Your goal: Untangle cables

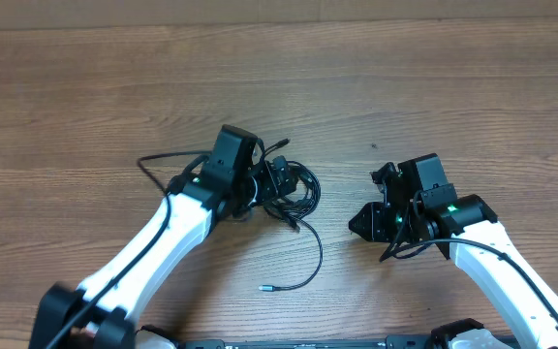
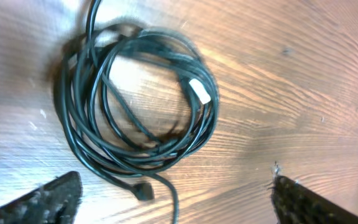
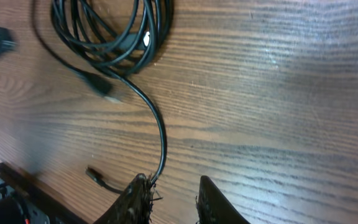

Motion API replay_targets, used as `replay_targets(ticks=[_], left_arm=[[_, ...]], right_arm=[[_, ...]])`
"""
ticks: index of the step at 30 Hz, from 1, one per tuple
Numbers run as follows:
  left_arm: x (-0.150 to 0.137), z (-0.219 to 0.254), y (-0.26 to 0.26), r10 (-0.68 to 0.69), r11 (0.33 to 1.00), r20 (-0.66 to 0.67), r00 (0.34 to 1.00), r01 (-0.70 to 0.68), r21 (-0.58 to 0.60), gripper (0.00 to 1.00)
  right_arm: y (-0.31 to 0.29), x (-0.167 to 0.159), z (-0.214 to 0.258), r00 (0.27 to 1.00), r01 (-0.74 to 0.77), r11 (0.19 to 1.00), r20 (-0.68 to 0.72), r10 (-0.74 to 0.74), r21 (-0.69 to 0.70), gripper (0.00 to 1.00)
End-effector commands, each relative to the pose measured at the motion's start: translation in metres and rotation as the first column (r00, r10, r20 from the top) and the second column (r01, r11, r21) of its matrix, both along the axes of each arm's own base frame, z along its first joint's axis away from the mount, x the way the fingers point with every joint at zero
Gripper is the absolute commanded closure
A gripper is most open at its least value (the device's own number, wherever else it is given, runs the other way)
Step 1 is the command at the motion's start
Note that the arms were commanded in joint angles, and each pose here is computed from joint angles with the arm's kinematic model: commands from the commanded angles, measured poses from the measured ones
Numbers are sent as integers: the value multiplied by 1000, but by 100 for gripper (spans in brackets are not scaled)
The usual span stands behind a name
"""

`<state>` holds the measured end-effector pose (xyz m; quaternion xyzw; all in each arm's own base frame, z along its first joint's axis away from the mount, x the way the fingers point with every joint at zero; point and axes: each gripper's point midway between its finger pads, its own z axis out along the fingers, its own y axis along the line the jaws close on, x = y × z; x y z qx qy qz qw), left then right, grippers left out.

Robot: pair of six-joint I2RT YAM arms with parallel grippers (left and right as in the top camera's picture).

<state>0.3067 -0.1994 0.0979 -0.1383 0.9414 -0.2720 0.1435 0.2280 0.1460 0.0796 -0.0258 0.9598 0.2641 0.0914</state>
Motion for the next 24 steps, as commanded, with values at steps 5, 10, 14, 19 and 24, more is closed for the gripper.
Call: replay_targets(ticks=[5,10,14,19,24], left_arm=[[0,11,11,-299,927,208,931,232,297,5],[14,-7,39,-213,894,189,959,113,433,5],[23,-26,59,-19,879,171,985,-65,473,9],[35,-52,42,21,907,146,989,-81,412,9],[33,-85,31,11,922,73,997,-38,385,39]], right_arm=[[0,4,0,1000,4,1000,21,-4,2,75],[1,6,1,1000,4,1000,29,-4,5,73],[0,2,-1,1000,4,1000,12,-4,0,73],[-1,1,-2,1000,4,1000,5,-4,-2,73],[-1,-1,-2,1000,3,1000,-4,-3,0,73]])
